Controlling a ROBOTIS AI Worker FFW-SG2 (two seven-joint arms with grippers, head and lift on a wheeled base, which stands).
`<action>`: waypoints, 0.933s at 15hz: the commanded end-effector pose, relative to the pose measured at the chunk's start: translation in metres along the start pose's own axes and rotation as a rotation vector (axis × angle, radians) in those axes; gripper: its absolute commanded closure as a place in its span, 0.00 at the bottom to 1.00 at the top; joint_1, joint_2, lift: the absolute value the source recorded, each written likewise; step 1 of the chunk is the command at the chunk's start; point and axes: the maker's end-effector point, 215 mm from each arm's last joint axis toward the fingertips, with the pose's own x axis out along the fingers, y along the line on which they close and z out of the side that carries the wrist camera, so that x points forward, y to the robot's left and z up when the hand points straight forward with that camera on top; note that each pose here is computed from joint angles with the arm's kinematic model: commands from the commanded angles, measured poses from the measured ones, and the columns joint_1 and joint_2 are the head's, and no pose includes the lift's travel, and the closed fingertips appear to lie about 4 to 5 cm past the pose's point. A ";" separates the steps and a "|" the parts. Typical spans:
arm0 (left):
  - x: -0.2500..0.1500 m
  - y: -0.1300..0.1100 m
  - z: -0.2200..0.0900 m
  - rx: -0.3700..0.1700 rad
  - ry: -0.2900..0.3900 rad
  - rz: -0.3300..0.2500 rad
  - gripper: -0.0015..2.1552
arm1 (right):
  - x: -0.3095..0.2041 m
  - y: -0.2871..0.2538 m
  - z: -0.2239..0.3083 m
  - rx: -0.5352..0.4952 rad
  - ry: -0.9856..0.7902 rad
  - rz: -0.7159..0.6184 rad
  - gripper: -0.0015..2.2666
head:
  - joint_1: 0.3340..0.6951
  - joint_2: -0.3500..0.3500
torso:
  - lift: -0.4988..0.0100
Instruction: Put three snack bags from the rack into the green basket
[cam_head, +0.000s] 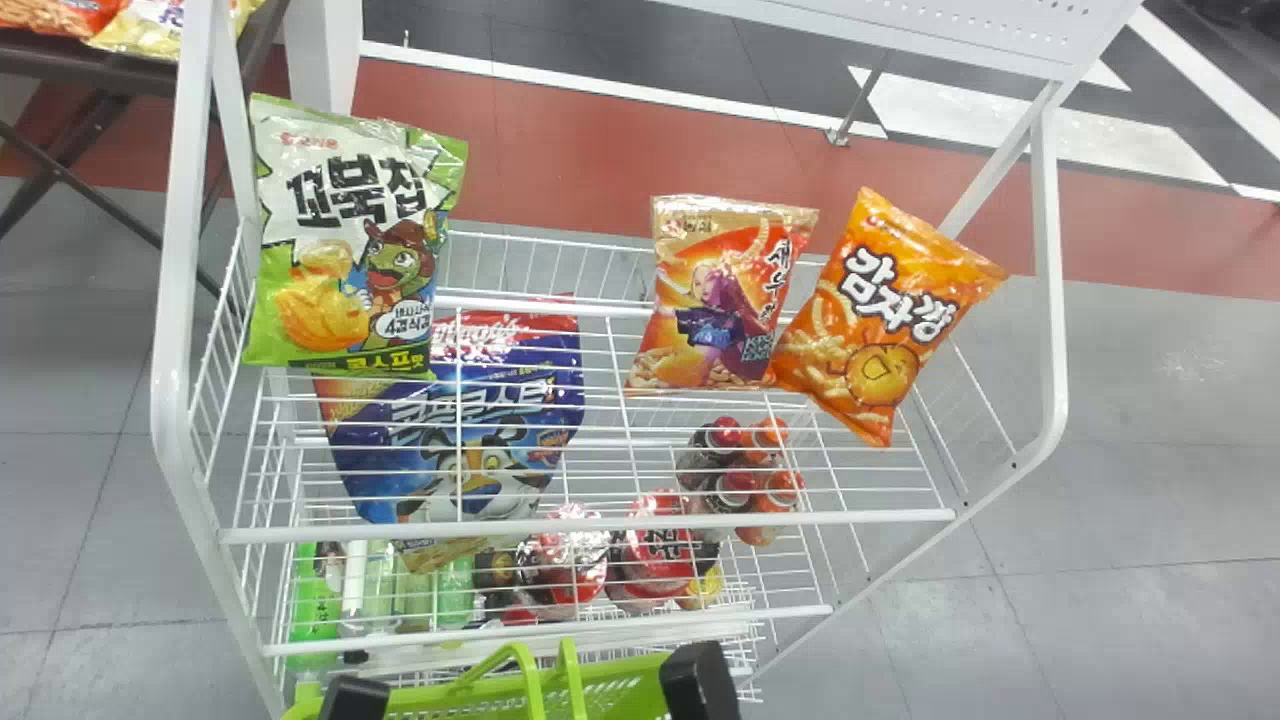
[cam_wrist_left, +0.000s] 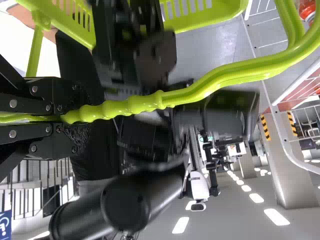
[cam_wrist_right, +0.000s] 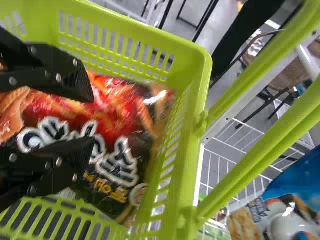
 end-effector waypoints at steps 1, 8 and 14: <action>0.000 -0.001 0.001 -0.003 -0.005 -0.006 0.66 | -0.025 -0.009 0.016 -0.061 -0.022 -0.072 0.03 | 1.00 0.00 | 0.98; -0.001 -0.002 0.003 -0.002 -0.011 -0.017 0.66 | -0.140 -0.064 0.171 -0.175 -0.523 -0.245 0.04 | 1.00 0.00 | 0.98; 0.003 -0.003 -0.001 0.000 0.002 -0.017 0.66 | -0.195 -0.126 0.277 -0.315 -0.901 -0.496 0.04 | 1.00 0.00 | 0.98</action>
